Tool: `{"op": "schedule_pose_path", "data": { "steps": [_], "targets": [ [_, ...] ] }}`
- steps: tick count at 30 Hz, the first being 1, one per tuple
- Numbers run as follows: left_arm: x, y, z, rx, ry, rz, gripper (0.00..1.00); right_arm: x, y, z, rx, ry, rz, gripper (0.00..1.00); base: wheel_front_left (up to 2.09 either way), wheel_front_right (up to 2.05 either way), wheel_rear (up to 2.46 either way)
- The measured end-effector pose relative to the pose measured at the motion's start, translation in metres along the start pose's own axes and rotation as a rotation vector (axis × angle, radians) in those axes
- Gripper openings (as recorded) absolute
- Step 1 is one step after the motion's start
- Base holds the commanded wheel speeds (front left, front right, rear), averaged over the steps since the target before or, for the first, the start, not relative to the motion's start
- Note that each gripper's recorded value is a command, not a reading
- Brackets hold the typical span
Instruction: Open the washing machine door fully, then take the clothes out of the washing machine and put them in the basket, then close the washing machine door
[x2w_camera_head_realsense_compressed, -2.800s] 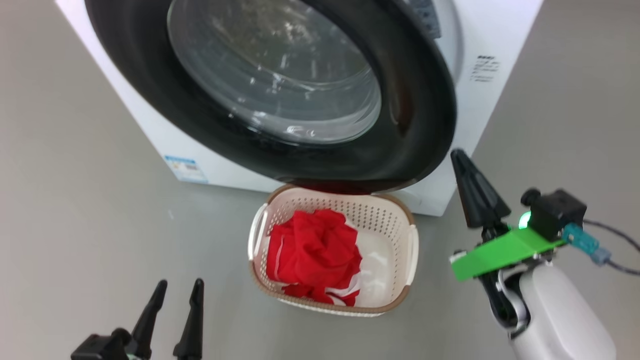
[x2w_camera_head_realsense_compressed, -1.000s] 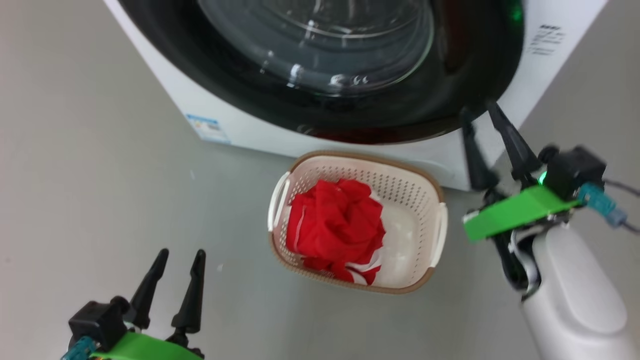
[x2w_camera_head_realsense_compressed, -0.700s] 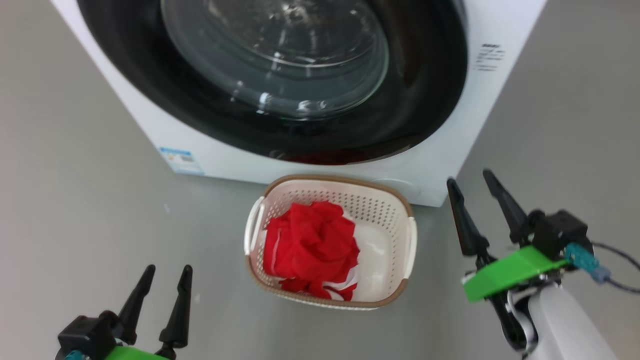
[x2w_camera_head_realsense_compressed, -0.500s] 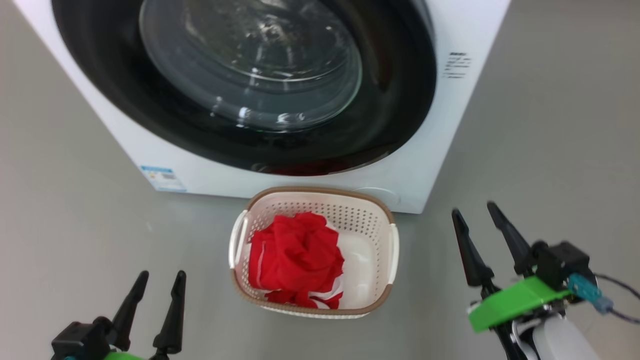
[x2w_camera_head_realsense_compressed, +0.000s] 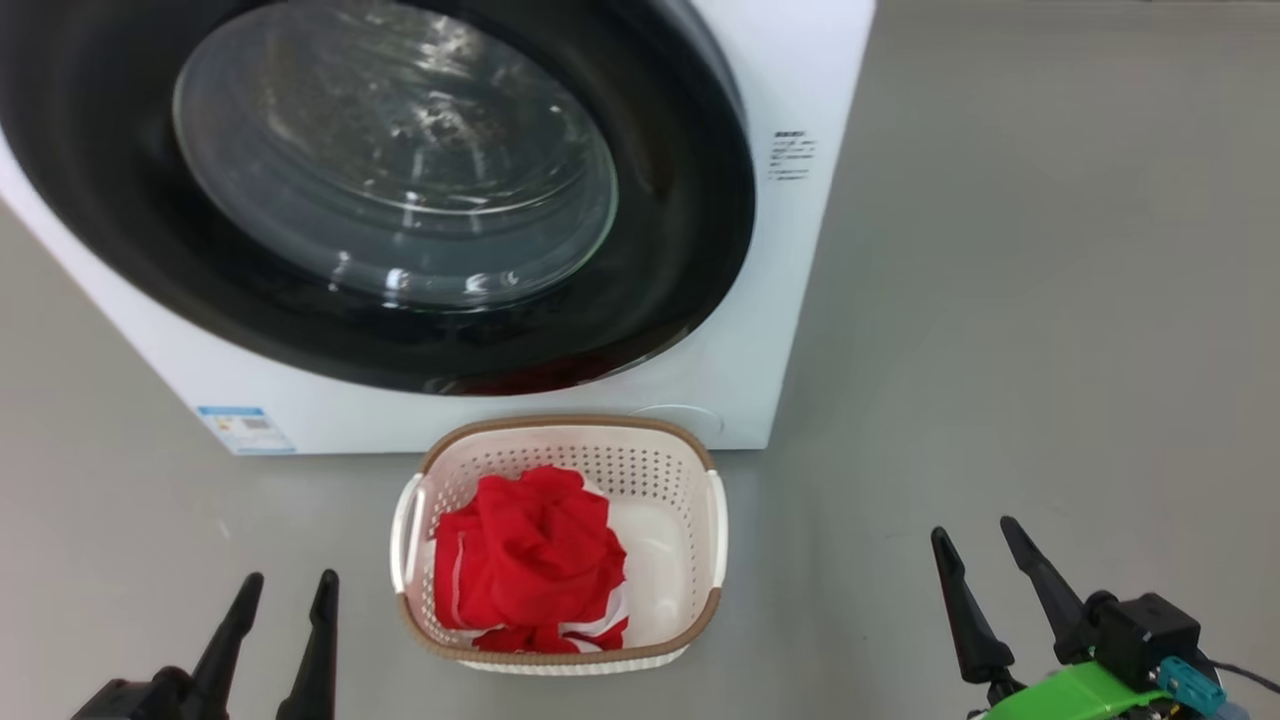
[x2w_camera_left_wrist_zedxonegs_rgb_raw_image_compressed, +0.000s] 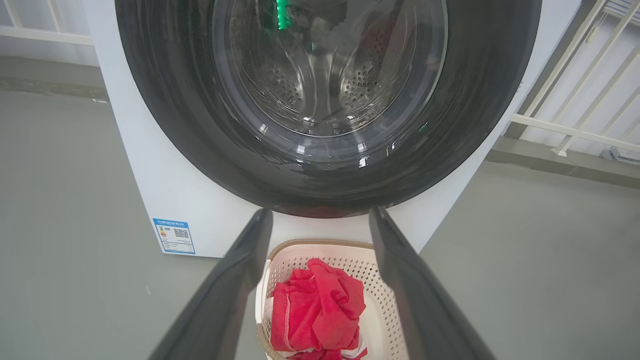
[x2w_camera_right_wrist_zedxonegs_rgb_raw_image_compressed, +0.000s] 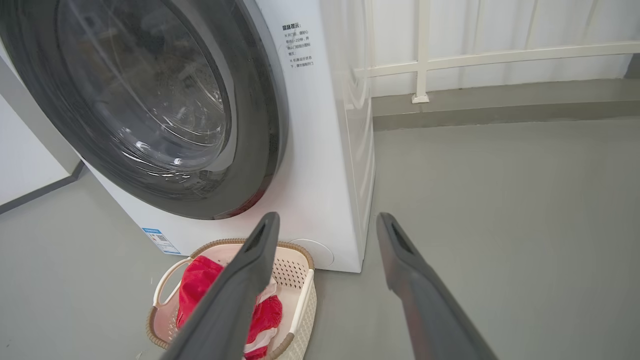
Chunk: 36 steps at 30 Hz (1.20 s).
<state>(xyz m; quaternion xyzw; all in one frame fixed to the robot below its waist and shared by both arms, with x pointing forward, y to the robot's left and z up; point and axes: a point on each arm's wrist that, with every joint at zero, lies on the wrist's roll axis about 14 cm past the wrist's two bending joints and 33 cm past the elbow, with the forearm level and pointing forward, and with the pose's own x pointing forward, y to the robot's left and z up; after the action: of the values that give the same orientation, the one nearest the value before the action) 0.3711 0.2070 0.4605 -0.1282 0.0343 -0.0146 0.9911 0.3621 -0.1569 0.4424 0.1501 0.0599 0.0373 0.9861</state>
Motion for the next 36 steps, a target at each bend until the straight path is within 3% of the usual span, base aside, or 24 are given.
{"op": "schedule_pose_path", "data": {
  "steps": [14, 30, 31, 36],
  "targets": [
    [0.0, -0.016, 0.003, 0.008, -0.009, -0.052, 1.0, -0.039, -0.032, 0.001, 0.005, -0.014, -0.115, 1.0, 0.0, 0.0, 0.0],
    [-0.003, -0.017, 0.001, 0.005, -0.005, -0.051, 1.0, -0.042, -0.033, 0.003, 0.007, -0.022, -0.121, 1.0, 0.0, 0.0, 0.0],
    [-0.003, -0.017, 0.002, 0.003, -0.008, -0.049, 0.0, -0.042, -0.033, 0.004, 0.007, -0.023, -0.12, 0.0, 0.0, 0.0, 0.0],
    [-0.009, -0.022, -0.022, -0.033, 0.06, -0.036, 0.0, -0.046, -0.033, -0.016, 0.026, 0.034, -0.134, 0.0, 0.0, 0.0, 0.0]
  ]
}}
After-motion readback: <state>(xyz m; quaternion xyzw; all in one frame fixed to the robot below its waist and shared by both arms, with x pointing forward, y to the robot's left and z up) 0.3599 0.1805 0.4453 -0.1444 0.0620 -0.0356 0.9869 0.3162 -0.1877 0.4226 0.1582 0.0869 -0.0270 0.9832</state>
